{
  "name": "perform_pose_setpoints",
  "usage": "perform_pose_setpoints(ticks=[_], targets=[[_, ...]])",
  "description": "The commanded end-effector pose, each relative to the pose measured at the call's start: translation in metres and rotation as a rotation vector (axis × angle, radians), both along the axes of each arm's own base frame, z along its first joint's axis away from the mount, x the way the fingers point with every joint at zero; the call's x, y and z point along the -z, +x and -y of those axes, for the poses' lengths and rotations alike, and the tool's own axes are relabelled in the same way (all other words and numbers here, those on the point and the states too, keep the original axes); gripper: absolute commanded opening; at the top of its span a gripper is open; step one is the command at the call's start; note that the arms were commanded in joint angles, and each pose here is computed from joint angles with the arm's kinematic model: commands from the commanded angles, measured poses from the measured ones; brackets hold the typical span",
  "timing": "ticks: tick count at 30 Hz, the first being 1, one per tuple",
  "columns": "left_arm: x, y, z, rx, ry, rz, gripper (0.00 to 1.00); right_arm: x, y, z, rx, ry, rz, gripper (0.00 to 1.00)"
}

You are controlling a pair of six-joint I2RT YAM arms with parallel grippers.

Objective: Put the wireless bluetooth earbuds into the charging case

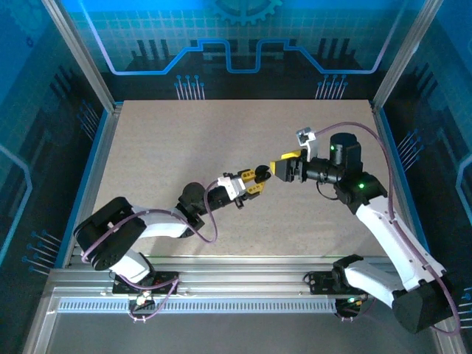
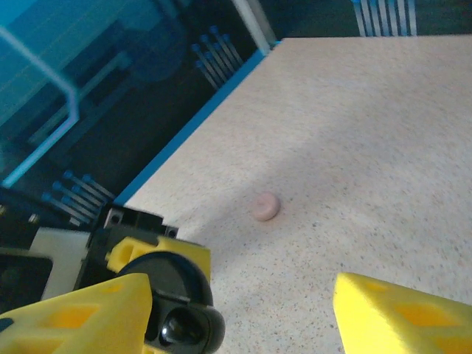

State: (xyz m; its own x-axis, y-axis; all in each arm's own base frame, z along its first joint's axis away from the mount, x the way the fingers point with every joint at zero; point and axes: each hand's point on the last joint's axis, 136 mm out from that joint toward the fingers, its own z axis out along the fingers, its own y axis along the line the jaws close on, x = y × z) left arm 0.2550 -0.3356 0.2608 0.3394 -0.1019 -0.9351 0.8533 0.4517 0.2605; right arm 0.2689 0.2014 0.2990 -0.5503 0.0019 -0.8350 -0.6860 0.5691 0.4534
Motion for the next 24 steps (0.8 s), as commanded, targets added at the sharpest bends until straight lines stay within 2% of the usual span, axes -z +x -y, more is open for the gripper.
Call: perform_pose_setpoints(ticks=[1,10,24], targets=[[-0.014,-0.015,-0.004,0.055,-0.045,0.014,0.29,-0.013,-0.028,-0.009,-0.214,-0.013,0.222,0.68],[-0.021,-0.022,-0.004,0.088,-0.055,0.024,0.28,-0.005,-0.051,-0.018,-0.415,-0.026,0.3,0.68],[-0.022,-0.025,-0.001,0.117,-0.053,0.028,0.29,0.007,-0.06,-0.034,-0.561,-0.054,0.357,0.65]])
